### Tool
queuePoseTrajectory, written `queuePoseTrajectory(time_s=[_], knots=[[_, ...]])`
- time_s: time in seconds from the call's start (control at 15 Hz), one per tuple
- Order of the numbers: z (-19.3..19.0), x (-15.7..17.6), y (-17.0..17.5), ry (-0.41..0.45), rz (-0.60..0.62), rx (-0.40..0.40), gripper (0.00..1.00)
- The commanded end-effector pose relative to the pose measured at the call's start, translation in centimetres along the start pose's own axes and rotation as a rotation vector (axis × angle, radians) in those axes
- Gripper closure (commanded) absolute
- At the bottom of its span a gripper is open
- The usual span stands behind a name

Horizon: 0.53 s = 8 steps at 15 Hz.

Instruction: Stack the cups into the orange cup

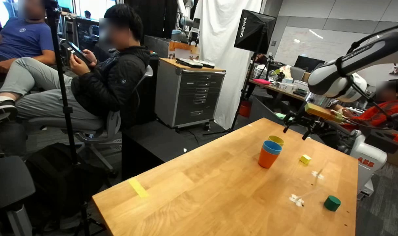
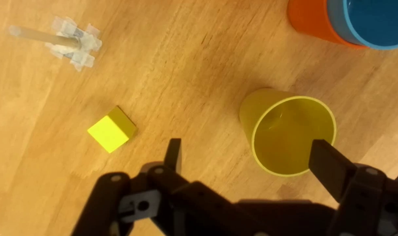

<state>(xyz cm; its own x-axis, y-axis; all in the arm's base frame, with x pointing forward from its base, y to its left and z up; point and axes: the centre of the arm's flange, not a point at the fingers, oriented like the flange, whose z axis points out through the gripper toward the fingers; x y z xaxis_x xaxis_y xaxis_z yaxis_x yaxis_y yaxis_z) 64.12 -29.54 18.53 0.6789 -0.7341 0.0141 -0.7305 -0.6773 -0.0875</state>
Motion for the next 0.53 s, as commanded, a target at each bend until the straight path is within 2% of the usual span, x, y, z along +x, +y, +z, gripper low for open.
queuePoseTrajectory(time_s=[0.0, 0.47], knots=[[1.3, 1.7, -1.3, -0.007, 0.010, -0.050, 0.00], [3.0, 2.1, -2.5, -0.016, 0.004, -0.090, 0.00]])
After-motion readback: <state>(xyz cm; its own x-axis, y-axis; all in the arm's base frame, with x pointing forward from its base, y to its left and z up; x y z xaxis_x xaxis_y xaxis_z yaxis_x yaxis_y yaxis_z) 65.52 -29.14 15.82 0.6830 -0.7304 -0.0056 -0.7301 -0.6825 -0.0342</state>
